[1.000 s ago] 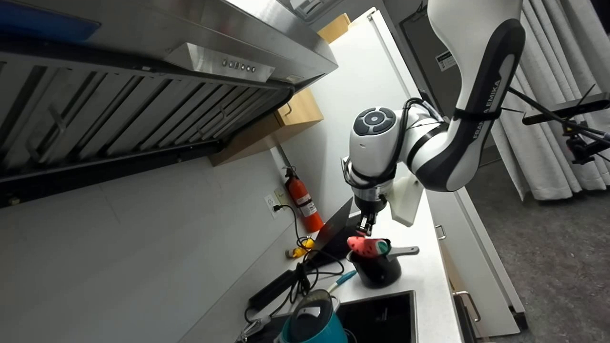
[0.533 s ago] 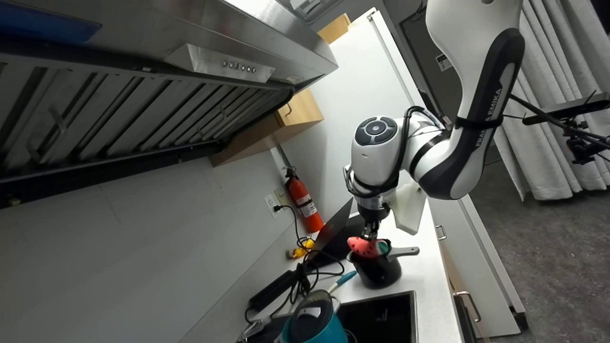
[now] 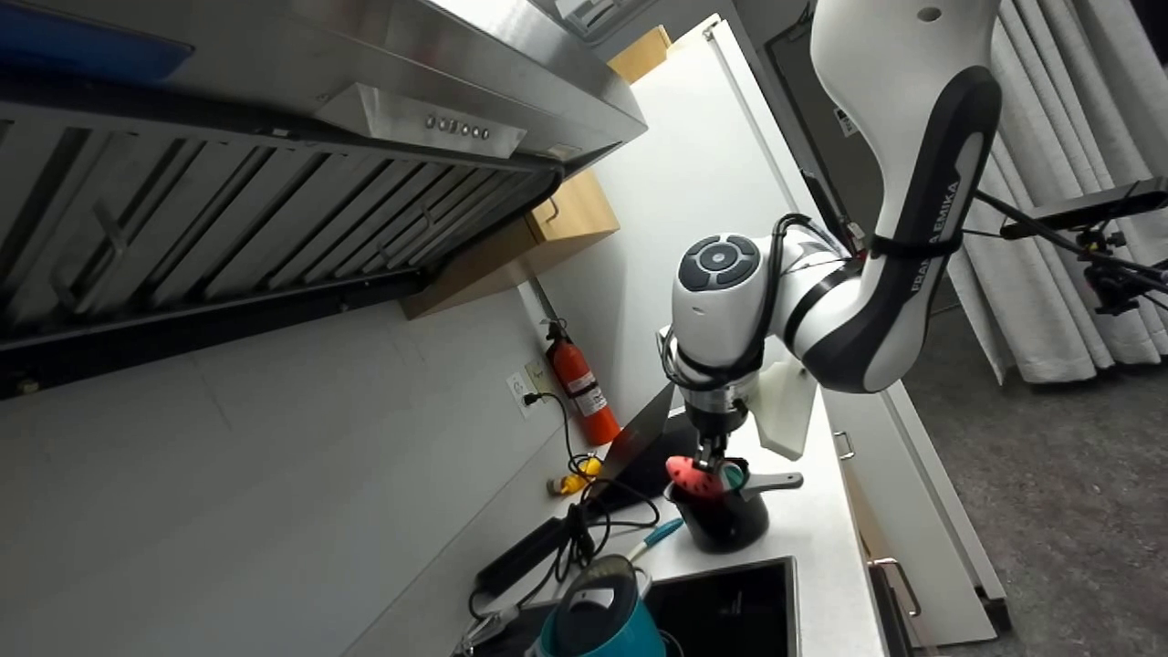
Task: Put the watermelon plushie inside the little pot and close the lid
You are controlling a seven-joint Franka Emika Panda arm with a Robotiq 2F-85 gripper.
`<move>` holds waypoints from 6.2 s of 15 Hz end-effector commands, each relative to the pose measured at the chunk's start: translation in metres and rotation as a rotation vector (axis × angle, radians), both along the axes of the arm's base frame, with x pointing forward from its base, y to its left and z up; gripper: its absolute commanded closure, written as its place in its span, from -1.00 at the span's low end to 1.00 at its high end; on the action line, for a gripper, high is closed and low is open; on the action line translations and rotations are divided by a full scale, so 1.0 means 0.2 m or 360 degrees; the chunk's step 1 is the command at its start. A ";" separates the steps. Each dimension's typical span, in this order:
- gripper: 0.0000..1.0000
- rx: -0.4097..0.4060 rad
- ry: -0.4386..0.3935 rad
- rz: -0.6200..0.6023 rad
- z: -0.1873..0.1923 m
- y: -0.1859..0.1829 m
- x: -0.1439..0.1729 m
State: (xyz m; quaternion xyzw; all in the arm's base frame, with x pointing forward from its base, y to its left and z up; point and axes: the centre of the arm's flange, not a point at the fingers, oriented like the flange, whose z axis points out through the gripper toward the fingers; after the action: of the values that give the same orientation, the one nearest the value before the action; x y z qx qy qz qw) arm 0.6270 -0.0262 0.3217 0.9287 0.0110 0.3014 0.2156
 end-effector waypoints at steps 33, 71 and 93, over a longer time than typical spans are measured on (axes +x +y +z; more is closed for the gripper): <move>1.00 -0.0037 -0.0063 0.0220 0.15 0.30 0.07; -1.00 0.0087 -0.0091 0.0760 0.06 1.02 0.12; 0.93 0.0066 -0.0151 0.0613 0.16 0.84 0.08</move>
State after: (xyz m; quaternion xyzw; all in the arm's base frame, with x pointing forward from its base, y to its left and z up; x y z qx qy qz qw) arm 0.6513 0.1590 0.3367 0.8996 0.1942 0.3682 0.1319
